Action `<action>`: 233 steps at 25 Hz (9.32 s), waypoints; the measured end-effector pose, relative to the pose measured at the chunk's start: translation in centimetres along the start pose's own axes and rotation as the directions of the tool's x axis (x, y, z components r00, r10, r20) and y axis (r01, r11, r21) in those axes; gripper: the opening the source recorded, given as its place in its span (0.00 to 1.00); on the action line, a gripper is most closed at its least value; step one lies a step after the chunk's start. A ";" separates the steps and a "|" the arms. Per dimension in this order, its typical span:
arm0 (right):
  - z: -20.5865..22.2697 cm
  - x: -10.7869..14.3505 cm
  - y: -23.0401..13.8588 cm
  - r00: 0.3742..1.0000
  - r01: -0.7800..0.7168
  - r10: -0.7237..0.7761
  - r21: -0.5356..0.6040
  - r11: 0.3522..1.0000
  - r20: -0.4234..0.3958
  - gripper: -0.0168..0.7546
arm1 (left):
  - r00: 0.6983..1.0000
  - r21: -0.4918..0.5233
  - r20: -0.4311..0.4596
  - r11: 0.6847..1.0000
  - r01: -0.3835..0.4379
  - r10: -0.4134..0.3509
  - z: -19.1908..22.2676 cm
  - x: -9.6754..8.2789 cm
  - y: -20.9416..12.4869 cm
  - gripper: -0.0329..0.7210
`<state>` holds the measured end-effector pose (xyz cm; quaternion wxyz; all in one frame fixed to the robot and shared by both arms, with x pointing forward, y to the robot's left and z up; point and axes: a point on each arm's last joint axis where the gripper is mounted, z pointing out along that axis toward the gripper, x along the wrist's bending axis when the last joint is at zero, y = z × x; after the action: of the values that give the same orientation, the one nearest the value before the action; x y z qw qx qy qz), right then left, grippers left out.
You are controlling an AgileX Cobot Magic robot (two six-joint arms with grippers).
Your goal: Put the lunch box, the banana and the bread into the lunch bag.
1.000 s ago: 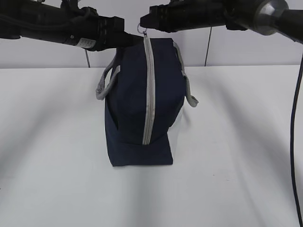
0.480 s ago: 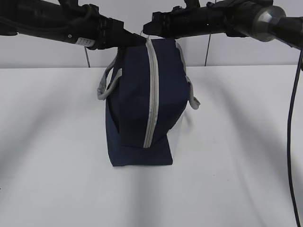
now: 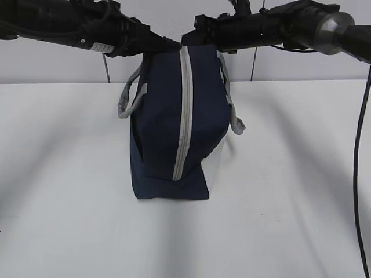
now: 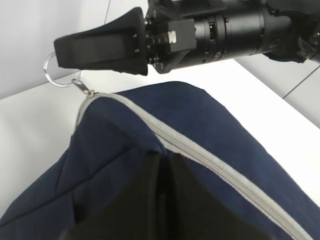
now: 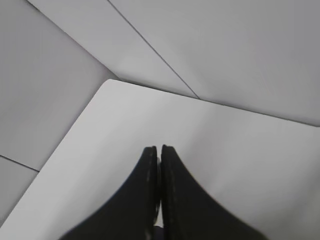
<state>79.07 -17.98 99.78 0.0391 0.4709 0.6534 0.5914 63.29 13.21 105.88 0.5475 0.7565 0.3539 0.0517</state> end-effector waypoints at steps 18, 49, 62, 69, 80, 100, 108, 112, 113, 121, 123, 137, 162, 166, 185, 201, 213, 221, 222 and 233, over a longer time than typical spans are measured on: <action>1.5 -2.2 -2.6 0.999 -0.050 0.051 0.051 0.997 -0.006 0.00 | 1.000 0.004 0.016 1.000 -0.016 0.016 0.0 -0.2 0.0 0.07; -12.3 12.1 3.3 0.955 0.292 -0.291 0.008 0.956 -0.049 0.59 | 0.910 0.101 -0.382 0.972 0.213 -0.160 -8.4 -1.4 2.6 0.67; -22.8 17.3 -2.2 0.908 0.350 -0.323 -0.058 0.935 0.269 0.58 | 0.883 0.349 -0.457 0.891 0.290 -0.109 -12.6 -4.1 1.4 0.59; -26.8 18.8 -6.7 0.867 0.388 -0.344 -0.054 0.920 0.362 0.57 | 0.881 0.350 -0.467 0.899 0.264 -0.077 -15.4 -6.3 2.1 0.59; -30.3 20.4 -11.5 0.855 0.398 -0.340 -0.074 0.915 0.393 0.57 | 0.873 0.341 -0.483 0.902 0.264 -0.073 -20.0 -10.3 -0.9 0.56; -32.8 22.2 -14.6 0.852 0.435 -0.367 -0.115 0.893 0.373 0.57 | 0.778 0.103 -0.627 0.985 0.137 -0.043 -30.0 -18.1 -17.3 0.55; -32.8 22.4 -15.2 0.860 0.432 -0.372 -0.109 0.895 0.348 0.57 | 0.754 0.057 -0.656 0.994 0.097 -0.036 -31.5 -19.1 -19.7 0.54; -32.8 22.4 -15.2 0.861 0.432 -0.374 -0.109 0.895 0.344 0.57 | 0.736 0.037 -0.673 0.989 0.142 -0.080 -31.3 -18.8 -20.3 0.54; -32.8 22.5 -15.2 0.861 0.432 -0.374 -0.109 0.895 0.344 0.57 | 0.729 0.038 -0.679 0.987 0.157 -0.090 -31.1 -18.5 -20.6 0.54; -32.8 22.5 -15.3 0.864 0.429 -0.372 -0.109 0.897 0.340 0.57 | 0.712 0.026 -0.694 0.984 0.174 -0.108 -30.7 -18.0 -21.0 0.53; -32.8 22.5 -15.3 0.865 0.427 -0.370 -0.110 0.897 0.340 0.57 | 0.712 0.025 -0.694 0.985 0.173 -0.108 -30.7 -18.0 -21.0 0.53; -34.0 20.8 -13.9 0.777 0.440 -0.273 -0.180 0.880 0.567 0.57 | 0.712 0.025 -0.694 0.985 0.173 -0.108 -30.7 -18.0 -21.0 0.50; -32.2 18.1 -18.9 0.771 0.348 -0.251 -0.057 0.936 0.585 0.57 | 0.712 0.025 -0.694 0.985 0.173 -0.108 -30.7 -18.0 -21.0 0.37; -32.3 17.9 -18.9 0.752 0.349 -0.243 -0.058 0.935 0.612 0.57 | 0.712 0.025 -0.694 0.985 0.173 -0.107 -30.7 -18.0 -21.0 0.37; -35.1 19.9 -18.2 0.718 0.145 -0.286 0.266 0.953 0.635 0.57 | 0.712 0.025 -0.694 0.985 0.173 -0.107 -30.7 -18.0 -21.0 0.36; -43.3 25.1 -22.4 0.698 0.144 -0.309 0.296 0.944 0.646 0.78 | 0.712 0.025 -0.694 0.985 0.173 -0.107 -30.7 -18.0 -21.0 0.36; -43.9 24.6 -25.5 0.693 0.192 -0.309 0.246 0.950 0.651 0.76 | 0.712 0.025 -0.694 0.985 0.173 -0.107 -30.7 -18.0 -21.0 0.36; -43.9 24.6 -25.5 0.693 0.201 -0.308 0.236 0.951 0.652 0.76 | 0.712 0.025 -0.694 0.985 0.173 -0.108 -30.7 -18.0 -21.0 0.36; -43.9 24.6 -25.5 0.693 0.201 -0.308 0.236 0.951 0.652 0.76 | 0.712 0.025 -0.694 0.985 0.173 -0.108 -30.7 -18.0 -21.0 0.36; -43.9 24.6 -25.5 0.693 0.200 -0.309 0.238 0.951 0.652 0.76 | 0.712 0.025 -0.694 0.985 0.173 -0.108 -30.7 -18.0 -21.0 0.36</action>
<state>24.27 -30.36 104.63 0.3224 0.5609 0.6940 0.3159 25.58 30.06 105.45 0.3451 0.6770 0.5904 0.2721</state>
